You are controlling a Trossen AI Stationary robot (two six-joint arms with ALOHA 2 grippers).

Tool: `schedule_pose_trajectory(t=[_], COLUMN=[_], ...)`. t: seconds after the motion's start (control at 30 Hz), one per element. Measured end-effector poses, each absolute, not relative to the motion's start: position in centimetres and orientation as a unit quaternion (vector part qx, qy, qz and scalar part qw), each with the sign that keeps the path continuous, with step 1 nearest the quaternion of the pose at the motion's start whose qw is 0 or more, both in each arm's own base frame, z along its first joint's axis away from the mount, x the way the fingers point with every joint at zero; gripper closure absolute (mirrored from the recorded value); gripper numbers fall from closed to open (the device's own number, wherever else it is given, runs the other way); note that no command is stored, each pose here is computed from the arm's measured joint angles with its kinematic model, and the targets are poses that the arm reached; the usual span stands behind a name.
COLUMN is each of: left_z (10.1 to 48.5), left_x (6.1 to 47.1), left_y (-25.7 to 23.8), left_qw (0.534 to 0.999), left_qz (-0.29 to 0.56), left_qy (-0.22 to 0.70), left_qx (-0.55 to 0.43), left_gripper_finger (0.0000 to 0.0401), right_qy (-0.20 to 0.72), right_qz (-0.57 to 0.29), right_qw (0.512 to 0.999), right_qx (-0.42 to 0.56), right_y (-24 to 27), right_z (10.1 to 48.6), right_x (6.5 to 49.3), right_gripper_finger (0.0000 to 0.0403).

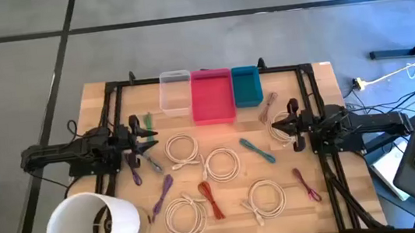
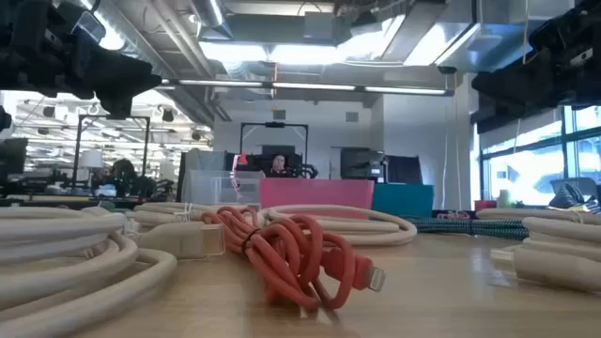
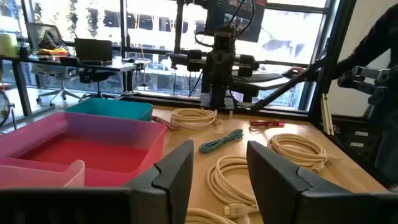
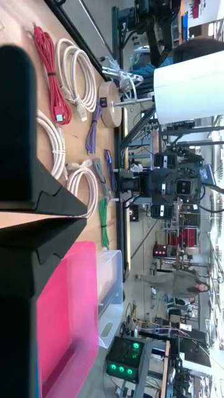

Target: Pick & Place USB Port

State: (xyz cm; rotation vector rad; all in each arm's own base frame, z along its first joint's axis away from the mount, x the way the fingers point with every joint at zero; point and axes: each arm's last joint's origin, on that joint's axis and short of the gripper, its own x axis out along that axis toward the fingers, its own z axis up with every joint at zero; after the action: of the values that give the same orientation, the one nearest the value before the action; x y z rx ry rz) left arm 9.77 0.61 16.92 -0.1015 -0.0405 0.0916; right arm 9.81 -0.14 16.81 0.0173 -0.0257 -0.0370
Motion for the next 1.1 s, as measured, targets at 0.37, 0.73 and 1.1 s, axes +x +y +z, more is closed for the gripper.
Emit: schedule_pose_trajectory(t=[0.37,0.73,1.1], left_z=[16.9,16.9,16.9], left_x=[9.8,9.8,9.8], left_y=[0.6,0.6,0.6], left_qw=[0.997,0.997,0.997], left_qz=[0.045,0.045,0.046], left_qy=[-0.02,-0.02,-0.02], left_qx=[-0.051,-0.051,-0.051], left_gripper_finger=[0.0258,0.0258,0.0258], right_qy=[-0.013,-0.013,-0.066], right_qz=[-0.018,-0.018,-0.014], right_qw=[1.0,1.0,0.997], right_qx=[0.009,0.009,0.029], right_y=[-0.1,-0.1,-0.1], right_z=[16.8,16.8,17.8], right_x=[9.8,9.8,9.7], right_gripper_finger=[0.0382,0.0382,0.0382])
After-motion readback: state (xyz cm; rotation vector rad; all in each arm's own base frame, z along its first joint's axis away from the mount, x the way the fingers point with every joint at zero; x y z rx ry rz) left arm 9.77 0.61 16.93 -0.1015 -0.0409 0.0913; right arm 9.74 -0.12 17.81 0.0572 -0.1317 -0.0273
